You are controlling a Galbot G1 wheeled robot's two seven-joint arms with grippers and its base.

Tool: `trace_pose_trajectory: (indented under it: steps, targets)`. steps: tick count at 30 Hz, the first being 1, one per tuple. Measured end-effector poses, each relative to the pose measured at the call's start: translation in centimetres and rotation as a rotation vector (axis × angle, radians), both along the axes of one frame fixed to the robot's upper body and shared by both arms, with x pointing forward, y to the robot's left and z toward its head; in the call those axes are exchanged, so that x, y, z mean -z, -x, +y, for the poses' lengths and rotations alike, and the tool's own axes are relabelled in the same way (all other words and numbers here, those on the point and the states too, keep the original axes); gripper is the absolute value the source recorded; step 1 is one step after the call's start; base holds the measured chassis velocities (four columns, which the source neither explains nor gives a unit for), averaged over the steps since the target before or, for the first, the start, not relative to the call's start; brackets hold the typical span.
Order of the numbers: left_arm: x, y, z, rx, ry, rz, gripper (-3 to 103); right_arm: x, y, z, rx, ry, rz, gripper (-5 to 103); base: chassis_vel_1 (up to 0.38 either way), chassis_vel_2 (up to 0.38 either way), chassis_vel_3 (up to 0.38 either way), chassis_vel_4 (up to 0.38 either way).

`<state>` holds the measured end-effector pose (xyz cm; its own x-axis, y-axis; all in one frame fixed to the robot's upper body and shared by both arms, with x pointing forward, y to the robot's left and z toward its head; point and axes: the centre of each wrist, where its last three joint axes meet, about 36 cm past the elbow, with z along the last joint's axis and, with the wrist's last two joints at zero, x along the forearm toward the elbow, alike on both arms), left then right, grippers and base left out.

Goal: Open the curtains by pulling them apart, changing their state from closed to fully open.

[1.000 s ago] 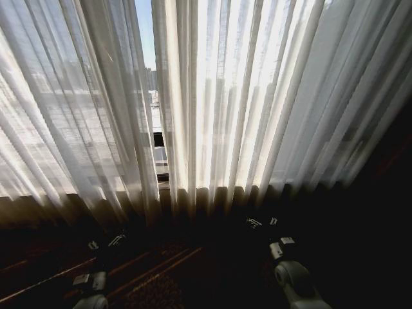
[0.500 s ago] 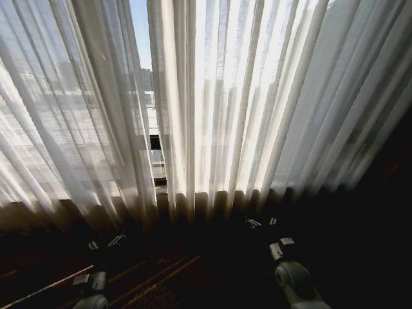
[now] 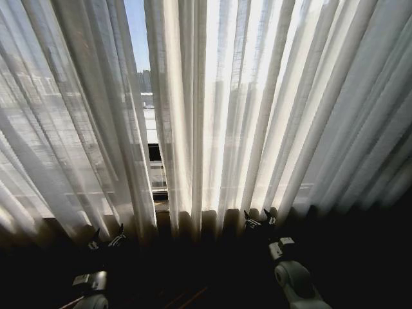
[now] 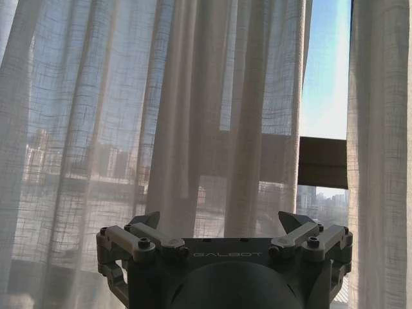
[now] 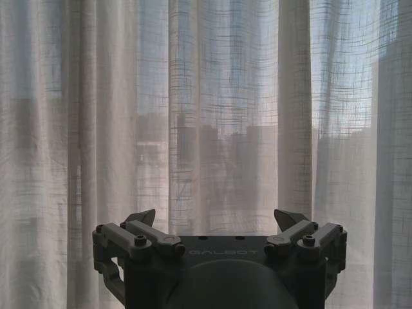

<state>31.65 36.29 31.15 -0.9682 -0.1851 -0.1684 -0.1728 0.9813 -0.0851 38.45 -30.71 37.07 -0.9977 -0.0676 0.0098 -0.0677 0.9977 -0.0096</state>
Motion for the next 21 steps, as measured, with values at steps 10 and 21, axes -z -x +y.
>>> trace_pose_trajectory:
  steps: [10,21]
  targets:
    - [0.0,0.0,0.0,0.000,0.000,0.000,100,0.5,-1.0,-0.3,0.020,-0.003,-0.027,100,-0.233,0.362,0.215,-0.378]
    - [0.0,0.0,0.0,0.000,0.000,0.000,100,-0.6,-2.7,0.9,-0.015,0.009,-0.020,100,-0.017,-0.011,0.000,0.023]
